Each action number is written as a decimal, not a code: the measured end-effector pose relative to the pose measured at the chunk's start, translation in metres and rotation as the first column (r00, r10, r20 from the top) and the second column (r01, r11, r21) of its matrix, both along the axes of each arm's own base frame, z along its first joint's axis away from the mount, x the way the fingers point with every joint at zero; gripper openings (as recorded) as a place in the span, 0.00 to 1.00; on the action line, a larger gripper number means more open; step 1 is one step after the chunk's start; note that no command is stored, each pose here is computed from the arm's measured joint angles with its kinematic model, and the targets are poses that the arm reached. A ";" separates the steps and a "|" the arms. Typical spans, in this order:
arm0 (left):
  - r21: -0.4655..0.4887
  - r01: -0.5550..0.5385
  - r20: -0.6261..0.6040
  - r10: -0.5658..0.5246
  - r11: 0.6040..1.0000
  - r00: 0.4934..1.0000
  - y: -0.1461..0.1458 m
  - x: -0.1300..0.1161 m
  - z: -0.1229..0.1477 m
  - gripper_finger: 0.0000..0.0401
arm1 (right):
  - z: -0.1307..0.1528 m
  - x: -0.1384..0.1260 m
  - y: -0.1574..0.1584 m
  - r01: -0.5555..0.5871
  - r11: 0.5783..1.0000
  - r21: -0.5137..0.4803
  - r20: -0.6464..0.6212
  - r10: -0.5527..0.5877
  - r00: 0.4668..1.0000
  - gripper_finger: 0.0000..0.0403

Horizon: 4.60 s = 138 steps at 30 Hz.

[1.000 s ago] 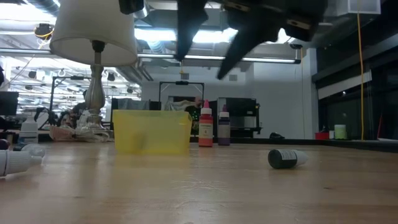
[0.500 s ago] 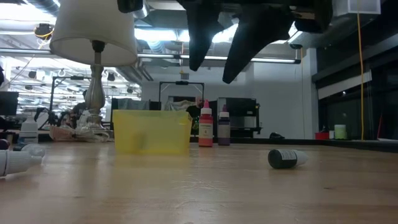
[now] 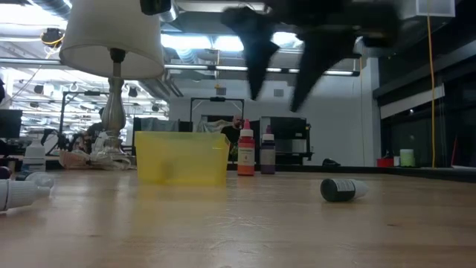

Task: Pick & Place food coloring
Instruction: Put the small dark green bottle into the yellow bin

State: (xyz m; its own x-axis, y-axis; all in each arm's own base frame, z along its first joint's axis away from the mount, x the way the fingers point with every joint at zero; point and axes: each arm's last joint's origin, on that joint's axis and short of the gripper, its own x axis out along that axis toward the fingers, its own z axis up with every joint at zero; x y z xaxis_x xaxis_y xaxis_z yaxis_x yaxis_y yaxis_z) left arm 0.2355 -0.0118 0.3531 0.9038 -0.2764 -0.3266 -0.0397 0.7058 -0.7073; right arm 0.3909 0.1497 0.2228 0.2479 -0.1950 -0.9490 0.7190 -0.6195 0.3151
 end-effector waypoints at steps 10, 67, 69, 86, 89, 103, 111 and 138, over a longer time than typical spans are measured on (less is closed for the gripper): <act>0.013 0.006 0.004 -0.006 1.000 1.000 0.000 0.000 0.000 0.63 | -0.015 -0.006 0.009 0.043 0.992 0.116 -0.145 -0.026 0.989 0.63; 0.092 0.034 0.027 -0.036 0.995 0.999 0.000 0.000 0.000 0.63 | -0.082 0.012 0.014 -0.042 0.986 0.161 -0.261 0.083 0.962 0.63; 0.098 0.036 0.028 -0.039 0.995 0.999 0.000 0.000 0.000 0.63 | -0.082 0.013 0.014 -0.046 0.986 0.161 -0.259 0.087 0.962 0.63; 0.081 0.086 0.029 -0.089 0.993 0.996 -0.002 -0.001 0.000 0.63 | -0.082 0.012 0.014 0.015 0.987 0.159 -0.264 0.028 0.964 0.63; 0.081 0.086 0.029 -0.089 0.993 0.996 -0.002 0.000 0.000 0.63 | -0.082 0.011 0.014 0.031 0.987 0.157 -0.270 0.013 0.963 0.63; 0.082 0.088 0.030 -0.091 0.993 0.995 -0.002 -0.001 0.000 0.63 | -0.082 0.010 0.013 0.048 0.987 0.152 -0.285 -0.003 0.959 0.63; 0.082 0.088 0.030 -0.091 0.993 0.995 -0.002 -0.001 0.000 0.63 | -0.082 0.010 0.013 0.049 0.987 0.152 -0.287 -0.003 0.958 0.54; 0.075 0.105 0.003 -0.105 0.992 0.994 -0.002 -0.002 -0.002 0.63 | -0.082 0.011 0.013 0.038 0.987 0.156 -0.282 0.008 0.959 0.27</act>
State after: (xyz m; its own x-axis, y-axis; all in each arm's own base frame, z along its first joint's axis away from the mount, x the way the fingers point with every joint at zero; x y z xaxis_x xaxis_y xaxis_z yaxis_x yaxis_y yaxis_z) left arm 0.2339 -0.0138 0.3508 0.8733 -0.3448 -0.3441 0.0417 0.7567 -0.6524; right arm 0.4014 0.1626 0.1404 -0.0353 -0.0389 -0.9986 0.7546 -0.6562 -0.0011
